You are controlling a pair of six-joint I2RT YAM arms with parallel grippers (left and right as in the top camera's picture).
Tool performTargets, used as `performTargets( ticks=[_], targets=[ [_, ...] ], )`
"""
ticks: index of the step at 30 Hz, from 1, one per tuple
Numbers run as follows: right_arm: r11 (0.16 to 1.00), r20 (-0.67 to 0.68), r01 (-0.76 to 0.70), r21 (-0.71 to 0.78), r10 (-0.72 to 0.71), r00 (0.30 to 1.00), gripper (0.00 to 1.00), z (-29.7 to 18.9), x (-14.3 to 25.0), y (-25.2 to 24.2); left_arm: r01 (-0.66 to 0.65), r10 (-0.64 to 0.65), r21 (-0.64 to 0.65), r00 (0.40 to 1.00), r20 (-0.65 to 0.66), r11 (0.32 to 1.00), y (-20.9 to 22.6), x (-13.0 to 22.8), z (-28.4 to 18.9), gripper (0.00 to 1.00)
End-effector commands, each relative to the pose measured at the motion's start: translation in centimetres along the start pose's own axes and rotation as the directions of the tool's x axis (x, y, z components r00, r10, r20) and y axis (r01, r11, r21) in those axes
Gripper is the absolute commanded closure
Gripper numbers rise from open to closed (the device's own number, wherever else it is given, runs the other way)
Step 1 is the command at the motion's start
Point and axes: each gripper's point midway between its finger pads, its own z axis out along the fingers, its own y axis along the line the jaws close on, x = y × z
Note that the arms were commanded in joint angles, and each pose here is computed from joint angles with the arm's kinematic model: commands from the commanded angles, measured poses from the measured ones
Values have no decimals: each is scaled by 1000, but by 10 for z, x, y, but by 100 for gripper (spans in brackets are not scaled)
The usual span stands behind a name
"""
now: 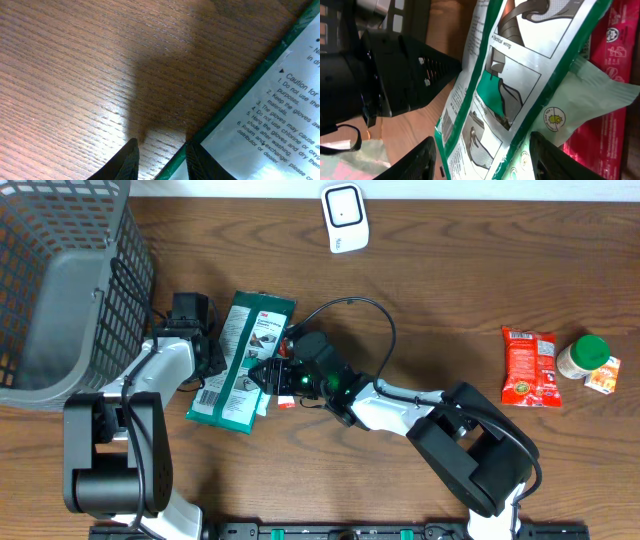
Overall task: Scan the item barcode
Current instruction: 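Grasp the green gloves pack with the right gripper beside the left gripper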
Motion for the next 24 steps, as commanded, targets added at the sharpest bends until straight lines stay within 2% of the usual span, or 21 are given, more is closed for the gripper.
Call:
performTargets(
  ticks=[1, 12, 24],
  targets=[
    [1000, -2, -15, 10, 15, 1000, 44, 5, 8, 1, -5, 5, 15, 999, -32, 1000, -2, 7, 6, 67],
    [1000, -19, -14, 26, 14, 1000, 51, 14, 25, 1, -5, 5, 15, 999, -32, 1000, -2, 7, 6, 67],
    [996, 16, 73, 53, -74, 997, 90, 15, 19, -3, -3, 4, 19, 1000, -20, 1000, -3, 4, 4, 67]
  ],
)
